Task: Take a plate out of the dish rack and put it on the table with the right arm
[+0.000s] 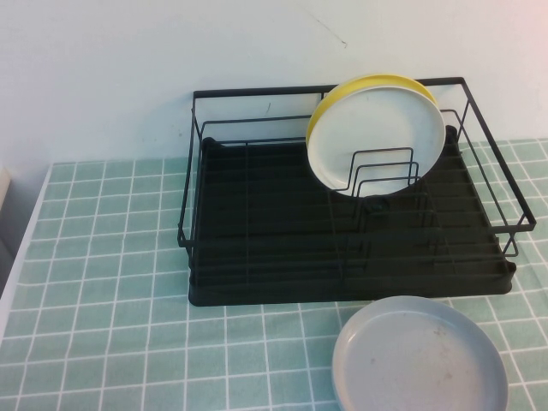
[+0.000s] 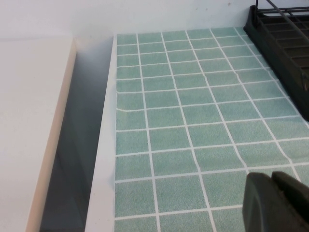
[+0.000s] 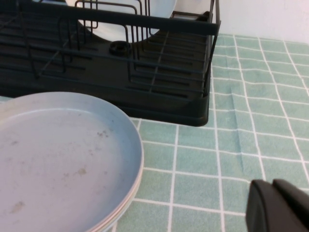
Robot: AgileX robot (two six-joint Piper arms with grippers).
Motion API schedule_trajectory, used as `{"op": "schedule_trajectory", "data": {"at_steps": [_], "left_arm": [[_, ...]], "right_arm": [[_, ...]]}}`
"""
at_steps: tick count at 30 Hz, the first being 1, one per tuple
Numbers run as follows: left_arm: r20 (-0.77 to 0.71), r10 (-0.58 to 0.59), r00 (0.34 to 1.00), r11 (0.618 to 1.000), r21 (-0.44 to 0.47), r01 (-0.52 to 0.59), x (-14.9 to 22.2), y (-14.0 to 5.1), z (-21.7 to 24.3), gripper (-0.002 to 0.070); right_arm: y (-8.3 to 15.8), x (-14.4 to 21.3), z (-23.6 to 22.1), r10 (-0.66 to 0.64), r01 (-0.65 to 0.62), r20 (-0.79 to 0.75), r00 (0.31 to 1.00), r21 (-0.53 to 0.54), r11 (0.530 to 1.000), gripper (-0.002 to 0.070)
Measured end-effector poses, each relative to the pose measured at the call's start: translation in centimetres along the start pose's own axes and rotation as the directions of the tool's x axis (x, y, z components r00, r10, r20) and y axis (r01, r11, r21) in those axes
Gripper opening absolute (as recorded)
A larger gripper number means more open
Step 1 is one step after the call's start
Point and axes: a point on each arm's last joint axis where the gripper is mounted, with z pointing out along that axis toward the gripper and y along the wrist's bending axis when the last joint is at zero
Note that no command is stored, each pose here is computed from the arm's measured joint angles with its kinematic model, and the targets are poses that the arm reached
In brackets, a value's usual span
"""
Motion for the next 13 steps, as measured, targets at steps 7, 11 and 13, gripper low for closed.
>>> {"op": "schedule_trajectory", "data": {"at_steps": [7,11,13], "left_arm": [[0.0,0.0,1.0,1.0,0.0,0.0,0.0,0.0,0.0,-0.0003],[0.0,0.0,1.0,1.0,0.0,0.0,0.0,0.0,0.0,-0.0003],[0.0,0.0,1.0,1.0,0.0,0.0,0.0,0.0,0.0,-0.0003]], "right_arm": [[0.0,0.0,0.0,0.001,-0.001,0.0,1.0,0.0,1.0,-0.0001],[-0.01,0.0,0.0,-0.001,0.001,0.0,1.0,0.001,1.0,-0.0001],[-0.03,0.01,0.0,-0.007,0.007,-0.001,1.0,0.003,1.0,-0.0001]]}}
